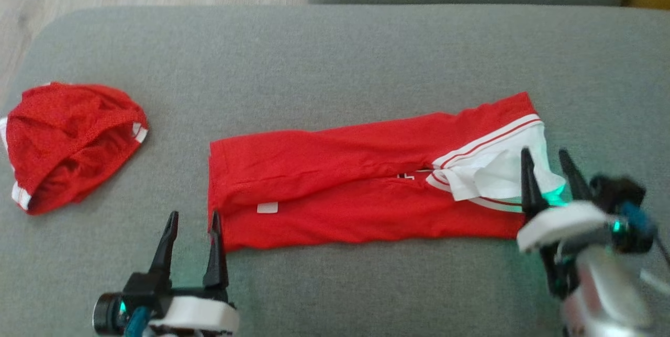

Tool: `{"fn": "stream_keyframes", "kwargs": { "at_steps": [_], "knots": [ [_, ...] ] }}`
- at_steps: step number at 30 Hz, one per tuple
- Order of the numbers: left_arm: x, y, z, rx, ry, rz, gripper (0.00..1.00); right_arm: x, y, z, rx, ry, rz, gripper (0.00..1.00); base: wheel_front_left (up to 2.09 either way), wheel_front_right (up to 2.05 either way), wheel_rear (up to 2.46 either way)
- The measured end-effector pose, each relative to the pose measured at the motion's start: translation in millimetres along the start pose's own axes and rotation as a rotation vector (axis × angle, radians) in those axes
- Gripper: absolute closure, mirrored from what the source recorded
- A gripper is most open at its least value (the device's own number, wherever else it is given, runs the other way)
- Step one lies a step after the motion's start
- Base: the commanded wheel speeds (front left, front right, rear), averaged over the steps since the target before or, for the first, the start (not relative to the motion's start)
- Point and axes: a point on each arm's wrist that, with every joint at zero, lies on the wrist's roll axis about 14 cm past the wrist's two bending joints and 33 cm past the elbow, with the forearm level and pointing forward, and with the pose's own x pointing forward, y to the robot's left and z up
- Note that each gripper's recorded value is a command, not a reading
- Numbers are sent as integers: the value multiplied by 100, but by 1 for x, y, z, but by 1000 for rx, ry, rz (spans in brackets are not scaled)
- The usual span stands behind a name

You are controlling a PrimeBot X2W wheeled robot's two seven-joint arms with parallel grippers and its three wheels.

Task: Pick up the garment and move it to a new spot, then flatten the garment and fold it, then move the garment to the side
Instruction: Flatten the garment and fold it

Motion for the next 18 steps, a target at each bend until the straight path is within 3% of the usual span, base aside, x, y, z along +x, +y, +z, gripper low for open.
{"fn": "stream_keyframes", "kwargs": {
  "at_steps": [4, 7, 8, 14, 15, 16, 17, 18],
  "knots": [
    [10, -3, 1, -6, 0, -8, 0, 28, -7, 0, -35, 69, -6, 0, 0, 0, 0],
    [13, -3, -1, -13, 9, -5, 0, 33, -17, -25, -30, 173, -33, 0, 0, 0, 0],
    [12, 0, -4, -20, 20, 5, 0, 28, -20, -49, -20, 257, -45, 0, 0, 0, 0],
    [10, 5, -10, -21, 38, 28, 0, 35, 0, -59, 28, 277, 5, 0, 0, 0, 0],
    [10, 5, -10, -21, 39, 28, 0, 35, 5, -60, 41, 279, 18, 6, 0, 0, 0],
    [11, 5, -10, -21, 40, 28, 0, 35, 10, -61, 51, 282, 31, 77, 0, 0, 0],
    [11, 5, -11, -21, 40, 27, 0, 35, 14, -61, 65, 283, 40, 100, 0, 0, 0],
    [11, 4, -11, -21, 41, 25, 0, 34, 15, -62, 79, 284, 43, 100, 0, 0, 0]
  ]
}}
